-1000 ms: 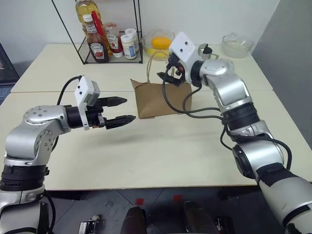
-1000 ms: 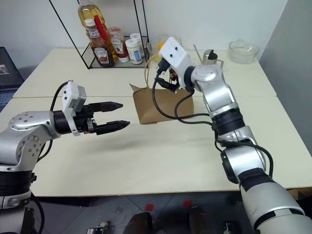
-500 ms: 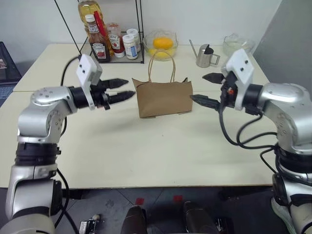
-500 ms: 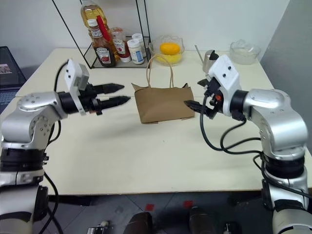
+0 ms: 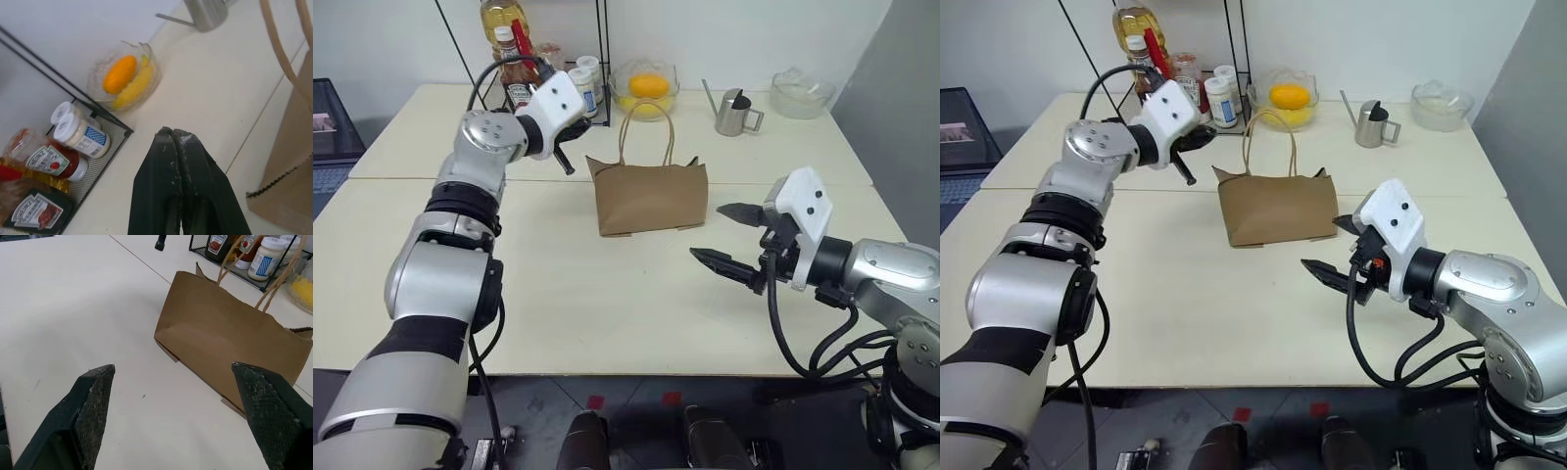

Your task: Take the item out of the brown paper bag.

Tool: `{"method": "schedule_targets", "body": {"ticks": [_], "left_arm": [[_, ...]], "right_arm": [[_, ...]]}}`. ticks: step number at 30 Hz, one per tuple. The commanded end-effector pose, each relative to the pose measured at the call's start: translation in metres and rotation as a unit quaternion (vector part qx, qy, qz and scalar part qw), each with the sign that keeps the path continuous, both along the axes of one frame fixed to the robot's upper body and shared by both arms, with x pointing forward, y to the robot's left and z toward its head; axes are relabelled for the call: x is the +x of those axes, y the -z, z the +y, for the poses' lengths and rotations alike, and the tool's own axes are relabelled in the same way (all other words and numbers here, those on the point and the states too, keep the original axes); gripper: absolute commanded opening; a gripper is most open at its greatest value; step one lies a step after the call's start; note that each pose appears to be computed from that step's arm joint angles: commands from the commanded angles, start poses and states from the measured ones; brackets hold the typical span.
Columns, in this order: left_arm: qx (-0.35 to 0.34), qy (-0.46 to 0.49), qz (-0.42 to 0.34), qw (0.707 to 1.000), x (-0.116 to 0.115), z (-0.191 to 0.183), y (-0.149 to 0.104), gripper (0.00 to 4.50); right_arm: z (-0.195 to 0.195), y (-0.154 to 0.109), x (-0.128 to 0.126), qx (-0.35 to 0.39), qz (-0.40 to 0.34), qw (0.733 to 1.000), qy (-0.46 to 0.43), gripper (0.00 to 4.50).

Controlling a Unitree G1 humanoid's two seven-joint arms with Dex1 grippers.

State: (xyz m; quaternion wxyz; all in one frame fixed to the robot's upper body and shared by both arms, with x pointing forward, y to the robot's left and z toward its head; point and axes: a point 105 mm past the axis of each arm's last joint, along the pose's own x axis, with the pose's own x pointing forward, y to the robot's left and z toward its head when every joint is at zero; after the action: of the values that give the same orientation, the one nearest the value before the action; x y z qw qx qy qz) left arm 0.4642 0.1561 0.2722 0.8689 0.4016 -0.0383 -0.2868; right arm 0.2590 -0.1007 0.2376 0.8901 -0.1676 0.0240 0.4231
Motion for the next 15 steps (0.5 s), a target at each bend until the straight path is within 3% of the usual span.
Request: {"method": "schedule_targets", "body": {"ticks": [1,7,15], "left_arm": [[0.021,-0.004,-0.018,1.000,0.003,-0.007,-0.009,0.04],[0.046,0.040,0.051,0.997,-0.002,-0.023,0.013,0.04],[0.044,0.152,0.139,0.978,-0.024,-0.041,0.016,0.04]], "right_arm": [[-0.006,-0.009,-0.005,-0.001,-0.026,1.000,0.013,4.02],[-0.014,-0.009,-0.011,-0.008,-0.022,0.999,0.024,4.02],[-0.025,-0.004,-0.022,-0.027,0.001,0.999,0.021,4.02]]}}
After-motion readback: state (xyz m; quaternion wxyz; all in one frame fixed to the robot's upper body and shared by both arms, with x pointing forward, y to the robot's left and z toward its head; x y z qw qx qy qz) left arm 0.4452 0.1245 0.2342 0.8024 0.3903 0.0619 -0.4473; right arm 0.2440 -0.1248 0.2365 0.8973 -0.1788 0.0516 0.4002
